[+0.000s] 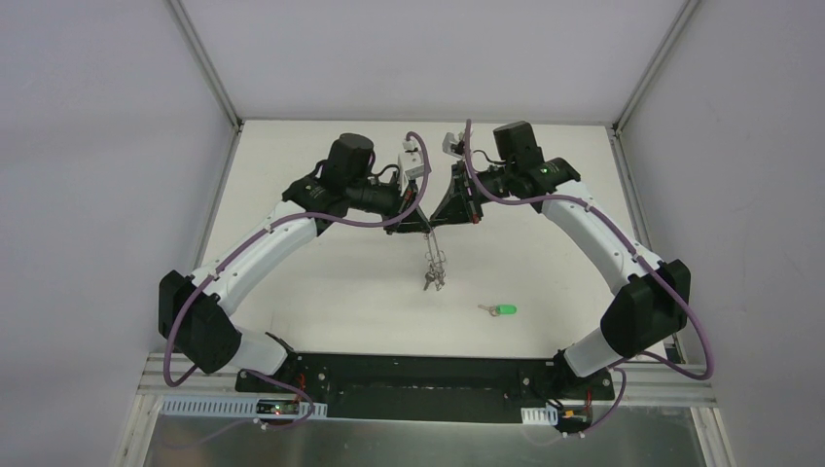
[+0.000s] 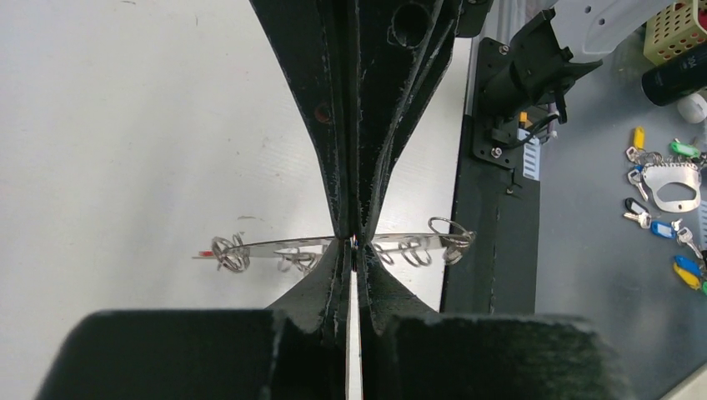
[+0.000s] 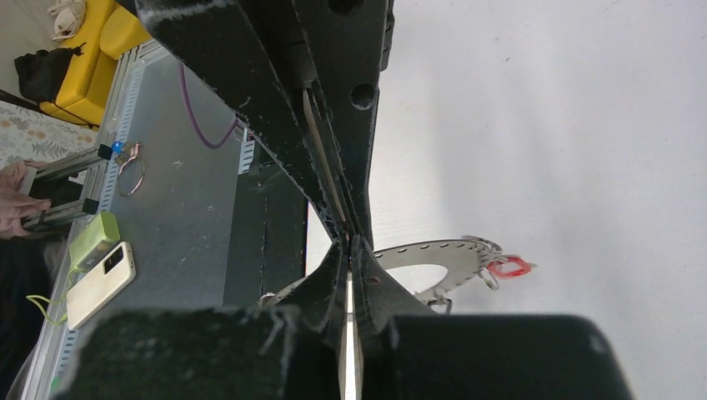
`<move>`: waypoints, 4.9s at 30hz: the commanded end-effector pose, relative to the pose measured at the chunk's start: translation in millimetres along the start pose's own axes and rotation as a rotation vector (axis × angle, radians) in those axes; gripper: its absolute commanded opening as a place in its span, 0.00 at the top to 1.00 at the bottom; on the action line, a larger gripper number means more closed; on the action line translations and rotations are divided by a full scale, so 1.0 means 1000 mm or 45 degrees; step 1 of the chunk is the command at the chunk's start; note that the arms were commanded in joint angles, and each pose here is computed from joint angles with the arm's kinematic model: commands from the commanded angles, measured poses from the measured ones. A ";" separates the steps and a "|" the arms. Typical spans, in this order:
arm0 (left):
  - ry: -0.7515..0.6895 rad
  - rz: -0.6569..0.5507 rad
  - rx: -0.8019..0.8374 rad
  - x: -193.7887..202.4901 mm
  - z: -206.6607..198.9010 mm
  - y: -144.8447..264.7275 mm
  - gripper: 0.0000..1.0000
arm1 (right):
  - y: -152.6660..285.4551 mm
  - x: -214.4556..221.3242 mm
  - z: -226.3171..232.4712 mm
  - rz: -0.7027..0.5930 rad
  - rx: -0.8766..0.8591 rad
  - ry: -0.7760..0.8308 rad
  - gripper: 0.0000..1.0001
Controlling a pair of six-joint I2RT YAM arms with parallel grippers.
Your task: Put the keys on the keyring
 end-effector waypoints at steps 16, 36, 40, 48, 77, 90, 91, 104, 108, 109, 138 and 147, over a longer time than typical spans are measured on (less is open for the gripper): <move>-0.105 0.003 0.183 0.006 -0.026 0.004 1.00 | 0.005 -0.007 -0.005 -0.040 0.033 0.024 0.68; 0.258 -0.271 0.211 -0.027 -0.016 -0.001 1.00 | 0.030 -0.010 -0.002 -0.174 -0.005 -0.013 0.55; 0.280 -0.283 0.198 -0.027 -0.011 -0.002 1.00 | 0.034 -0.010 -0.002 -0.203 -0.015 -0.034 0.55; 0.320 -0.297 0.209 -0.028 -0.007 -0.005 1.00 | 0.030 -0.005 -0.006 -0.213 -0.031 -0.066 0.62; 0.357 -0.284 0.177 -0.026 0.004 -0.011 1.00 | 0.025 0.003 -0.010 -0.225 -0.073 -0.124 0.82; 0.366 -0.278 0.178 -0.025 0.006 -0.013 1.00 | 0.017 0.008 -0.012 -0.211 -0.081 -0.144 0.87; 0.366 -0.277 0.178 -0.025 0.006 -0.013 1.00 | 0.017 0.008 -0.012 -0.210 -0.081 -0.144 0.88; 0.352 -0.266 0.173 -0.023 0.008 -0.014 1.00 | 0.015 0.007 -0.013 -0.199 -0.061 -0.136 1.00; 0.302 -0.239 0.137 -0.019 0.012 -0.010 1.00 | 0.021 0.007 -0.017 -0.128 0.056 -0.057 1.00; 0.285 -0.233 0.126 -0.018 0.014 -0.009 0.99 | 0.024 0.008 -0.020 -0.092 0.106 -0.017 1.00; 0.220 -0.082 -0.300 -0.019 0.061 0.019 0.44 | 0.050 0.000 -0.040 0.198 0.939 -0.041 1.00; 0.261 -0.156 -0.378 -0.025 0.078 0.018 0.40 | 0.047 0.004 -0.038 0.181 0.946 -0.079 1.00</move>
Point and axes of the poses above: each gripper's point midway between its finger pads, its own y axis back along the fingers, its own z axis along the line the jaws close on, x = y × z, the point moved 2 cm from there along y, back along the fingers, and after that the axes turned 14 degrees about y, right-handed, at the moved point
